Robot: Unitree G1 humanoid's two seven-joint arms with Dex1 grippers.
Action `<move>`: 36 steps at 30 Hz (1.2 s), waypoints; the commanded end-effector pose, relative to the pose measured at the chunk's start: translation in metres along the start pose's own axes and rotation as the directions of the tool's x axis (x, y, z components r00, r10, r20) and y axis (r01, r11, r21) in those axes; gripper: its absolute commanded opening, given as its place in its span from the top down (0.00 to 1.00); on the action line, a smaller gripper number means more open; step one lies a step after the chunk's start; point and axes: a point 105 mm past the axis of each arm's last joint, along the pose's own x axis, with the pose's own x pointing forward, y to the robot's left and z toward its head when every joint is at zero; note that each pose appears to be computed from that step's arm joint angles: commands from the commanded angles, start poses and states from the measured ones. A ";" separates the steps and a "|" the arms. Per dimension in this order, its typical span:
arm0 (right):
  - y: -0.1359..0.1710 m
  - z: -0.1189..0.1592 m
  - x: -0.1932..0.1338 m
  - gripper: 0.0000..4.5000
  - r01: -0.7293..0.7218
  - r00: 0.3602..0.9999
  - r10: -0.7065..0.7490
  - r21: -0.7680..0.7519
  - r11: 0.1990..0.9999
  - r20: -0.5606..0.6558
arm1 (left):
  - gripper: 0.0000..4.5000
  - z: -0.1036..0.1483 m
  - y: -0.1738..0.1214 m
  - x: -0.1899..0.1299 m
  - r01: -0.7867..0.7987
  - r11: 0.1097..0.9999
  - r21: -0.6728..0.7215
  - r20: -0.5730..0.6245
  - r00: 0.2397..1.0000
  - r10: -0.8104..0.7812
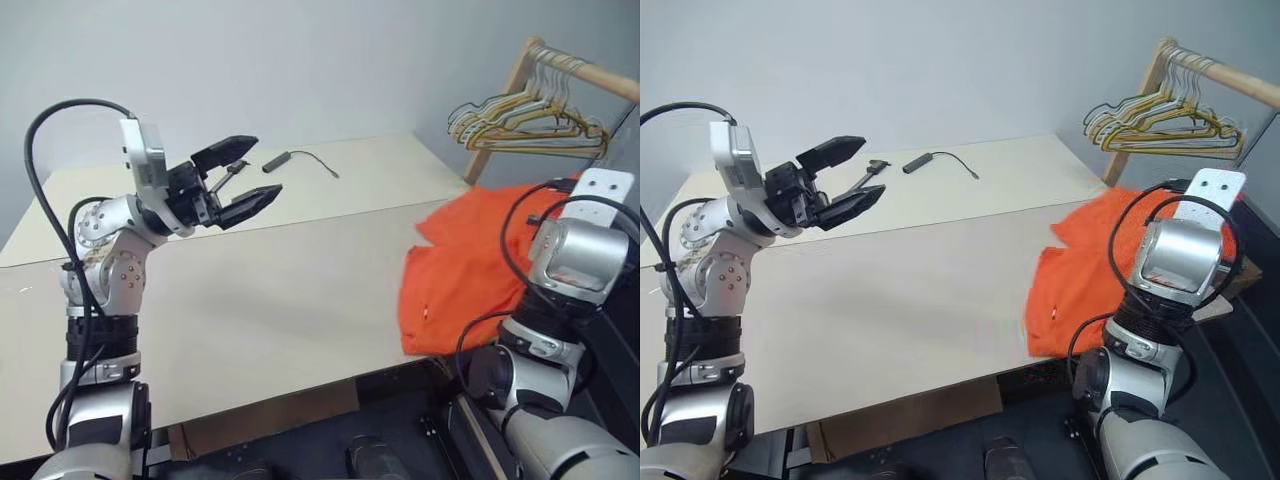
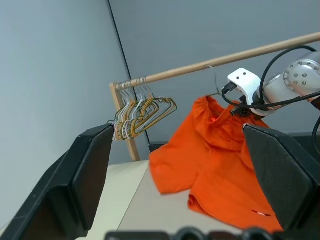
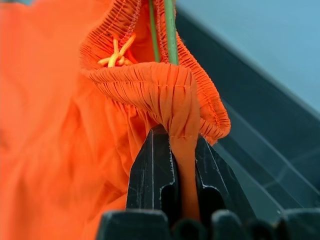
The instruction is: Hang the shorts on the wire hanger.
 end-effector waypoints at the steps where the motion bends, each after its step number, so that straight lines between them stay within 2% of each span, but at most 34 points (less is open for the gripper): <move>1: -0.012 0.028 0.004 1.00 0.061 0.993 -0.070 0.099 0.993 0.090 | 0.01 0.012 -0.003 0.003 -0.013 1.000 0.006 0.061 0.998 0.013; 6: -0.020 0.045 0.016 1.00 0.108 0.985 -0.127 0.150 0.983 0.119 | 0.01 0.020 -0.008 0.006 0.001 0.998 -0.057 0.130 0.991 0.007; 13: -0.029 0.071 0.033 1.00 0.161 0.964 -0.200 0.216 0.963 0.174 | 0.01 0.016 -0.018 0.006 0.039 0.995 -0.094 0.149 0.988 -0.024; 22: -0.037 0.086 0.056 1.00 0.099 0.986 -0.143 0.376 0.921 0.090 | 0.01 0.019 -0.023 0.006 0.062 0.994 -0.092 0.155 0.987 -0.047; 30: -0.046 0.071 0.072 1.00 0.118 0.993 -0.109 0.413 0.903 -0.046 | 0.01 0.018 -0.024 0.004 0.057 0.994 -0.091 0.144 0.989 -0.043; 36: -0.035 0.051 0.077 1.00 0.093 0.989 -0.034 0.431 0.898 -0.144 | 0.01 0.018 -0.025 0.002 0.060 0.994 -0.094 0.138 0.989 -0.047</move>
